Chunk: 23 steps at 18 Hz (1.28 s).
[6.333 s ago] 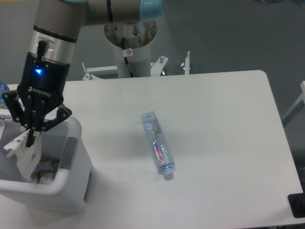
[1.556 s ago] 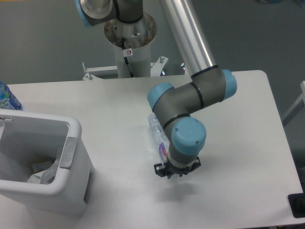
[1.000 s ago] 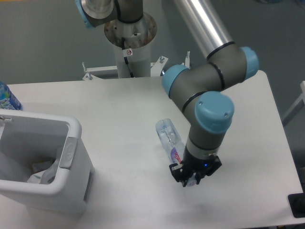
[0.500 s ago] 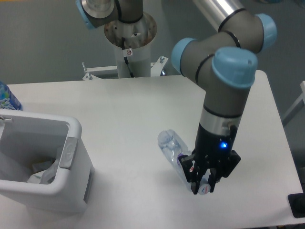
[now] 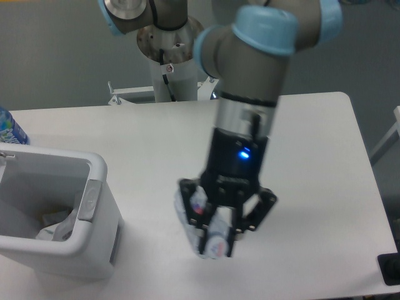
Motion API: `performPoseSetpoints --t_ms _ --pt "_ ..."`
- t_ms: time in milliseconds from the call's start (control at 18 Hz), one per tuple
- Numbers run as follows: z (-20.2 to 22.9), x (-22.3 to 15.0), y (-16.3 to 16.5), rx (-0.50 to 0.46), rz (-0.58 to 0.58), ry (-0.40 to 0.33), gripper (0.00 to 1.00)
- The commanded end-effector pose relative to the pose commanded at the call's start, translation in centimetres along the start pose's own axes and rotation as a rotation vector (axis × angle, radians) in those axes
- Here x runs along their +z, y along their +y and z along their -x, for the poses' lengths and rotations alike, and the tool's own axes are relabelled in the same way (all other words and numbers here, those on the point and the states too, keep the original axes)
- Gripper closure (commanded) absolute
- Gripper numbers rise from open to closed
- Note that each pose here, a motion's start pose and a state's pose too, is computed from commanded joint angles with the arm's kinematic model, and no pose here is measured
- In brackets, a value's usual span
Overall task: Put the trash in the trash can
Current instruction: 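Close on the bottle, lift it and carry it over the bin, then lower the bottle into the bin and open the gripper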
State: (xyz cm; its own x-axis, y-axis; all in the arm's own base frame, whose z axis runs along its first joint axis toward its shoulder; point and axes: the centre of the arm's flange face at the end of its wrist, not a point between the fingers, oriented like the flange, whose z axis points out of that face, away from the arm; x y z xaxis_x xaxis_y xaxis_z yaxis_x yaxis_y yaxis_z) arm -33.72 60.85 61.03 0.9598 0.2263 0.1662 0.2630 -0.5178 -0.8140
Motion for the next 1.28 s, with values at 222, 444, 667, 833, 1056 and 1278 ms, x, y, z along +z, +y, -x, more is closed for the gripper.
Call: performPoseSetpoints --t_ms 222,444,667,833,1056,1278 --pt "-4.4 -1.7 -1.5 0.045 -0.053 0.068 0.87" --pt "-7.9 -2.1 -2.3 0.076 -0.096 0.1 0.87" --pt "-12.0 -2.4 -2.4 0.115 -0.107 0.143 0.87" --pt "-14.1 -1.0 -1.7 0.127 -0.088 0.179 0.86" --pt "-17.1 1.4 -0.5 0.143 -0.054 0.228 0.85" --pt "-17.7 3.3 0.6 0.145 -0.028 0.245 0.8"
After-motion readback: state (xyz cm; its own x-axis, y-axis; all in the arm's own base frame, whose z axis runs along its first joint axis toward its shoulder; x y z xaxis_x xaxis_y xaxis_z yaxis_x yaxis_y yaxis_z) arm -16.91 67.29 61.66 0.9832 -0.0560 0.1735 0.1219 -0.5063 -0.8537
